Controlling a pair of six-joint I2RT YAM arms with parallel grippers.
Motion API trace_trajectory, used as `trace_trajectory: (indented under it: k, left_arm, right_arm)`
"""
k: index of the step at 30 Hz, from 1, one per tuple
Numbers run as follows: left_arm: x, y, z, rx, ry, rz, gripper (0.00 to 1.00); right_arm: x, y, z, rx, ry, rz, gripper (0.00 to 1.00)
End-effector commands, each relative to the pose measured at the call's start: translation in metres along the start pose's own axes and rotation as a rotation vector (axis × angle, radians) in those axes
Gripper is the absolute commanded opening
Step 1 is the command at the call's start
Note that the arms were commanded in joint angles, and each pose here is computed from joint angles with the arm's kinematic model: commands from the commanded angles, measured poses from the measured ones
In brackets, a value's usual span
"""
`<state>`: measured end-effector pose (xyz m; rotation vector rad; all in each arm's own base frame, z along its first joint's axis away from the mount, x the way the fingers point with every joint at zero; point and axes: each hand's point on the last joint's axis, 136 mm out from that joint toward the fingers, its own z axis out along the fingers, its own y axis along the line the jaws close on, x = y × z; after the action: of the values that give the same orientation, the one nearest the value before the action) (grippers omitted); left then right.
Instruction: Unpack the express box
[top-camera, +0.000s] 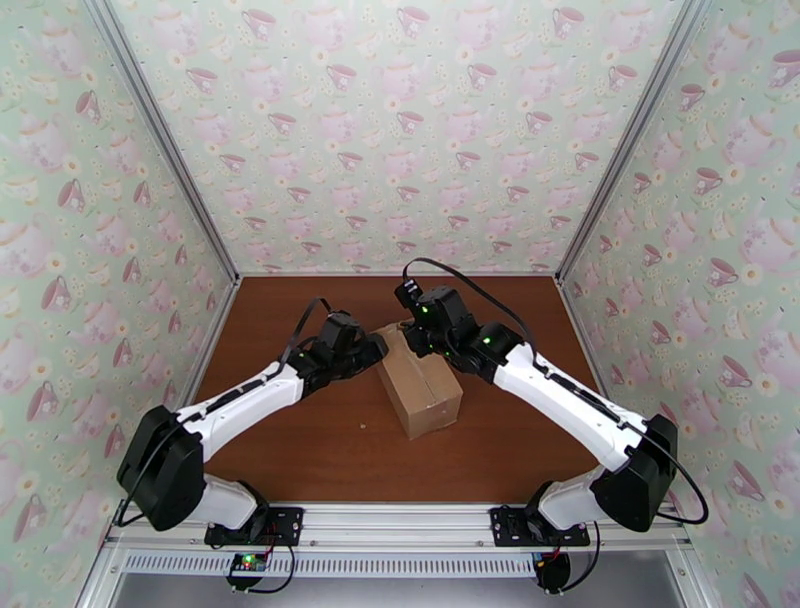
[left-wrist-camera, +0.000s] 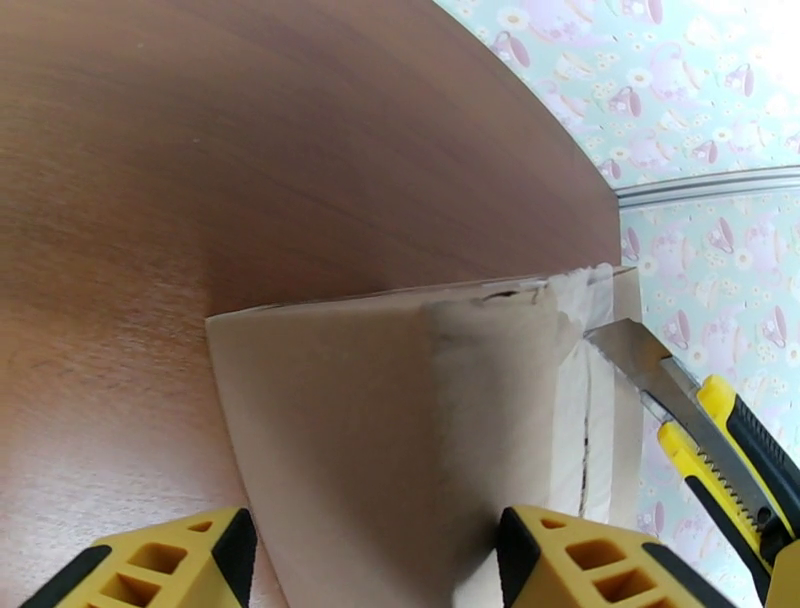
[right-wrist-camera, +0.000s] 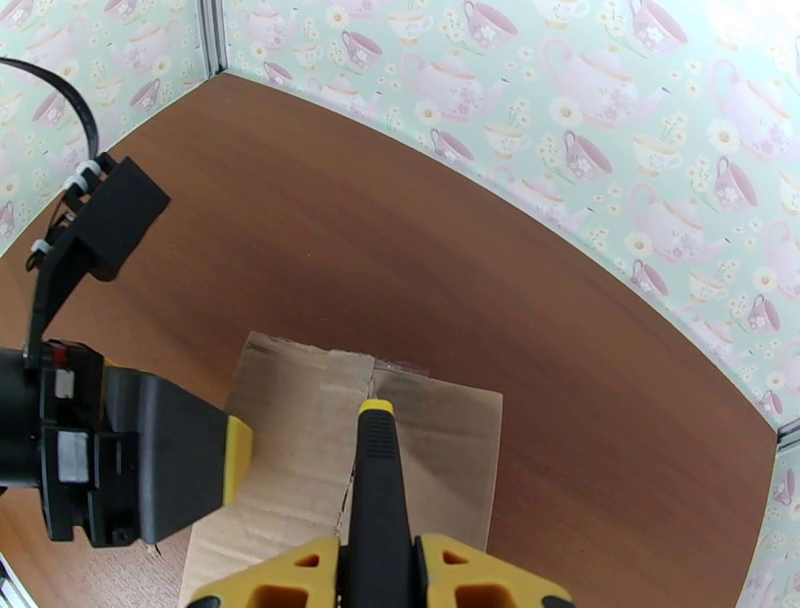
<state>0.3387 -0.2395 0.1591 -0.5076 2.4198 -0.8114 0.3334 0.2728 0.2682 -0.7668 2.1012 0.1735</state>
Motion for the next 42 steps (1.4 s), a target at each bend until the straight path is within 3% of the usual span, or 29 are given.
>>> trace_trajectory:
  k: [1, 9, 20, 29, 42]
  left_arm:
    - [0.005, 0.030, -0.009, -0.096, -0.004, 0.004, 0.69]
    - [-0.017, 0.015, -0.026, -0.083, -0.070, 0.047, 0.74]
    - [-0.055, -0.012, -0.008, -0.088, -0.091, 0.169, 0.77]
    - [-0.057, -0.018, 0.022, -0.066, -0.060, 0.183, 0.77]
    - [-0.060, -0.036, 0.039, -0.002, -0.046, 0.163, 0.77]
  right_arm:
    - [0.033, 0.002, 0.016, 0.010, 0.119, -0.019, 0.00]
    - [0.036, 0.004, 0.016, 0.003, 0.138, -0.001, 0.00]
    - [0.038, 0.005, 0.016, 0.010, 0.165, 0.023, 0.00]
    - [0.038, 0.007, 0.012, 0.016, 0.166, 0.011, 0.00]
    - [0.044, 0.005, 0.012, 0.029, 0.181, 0.001, 0.00]
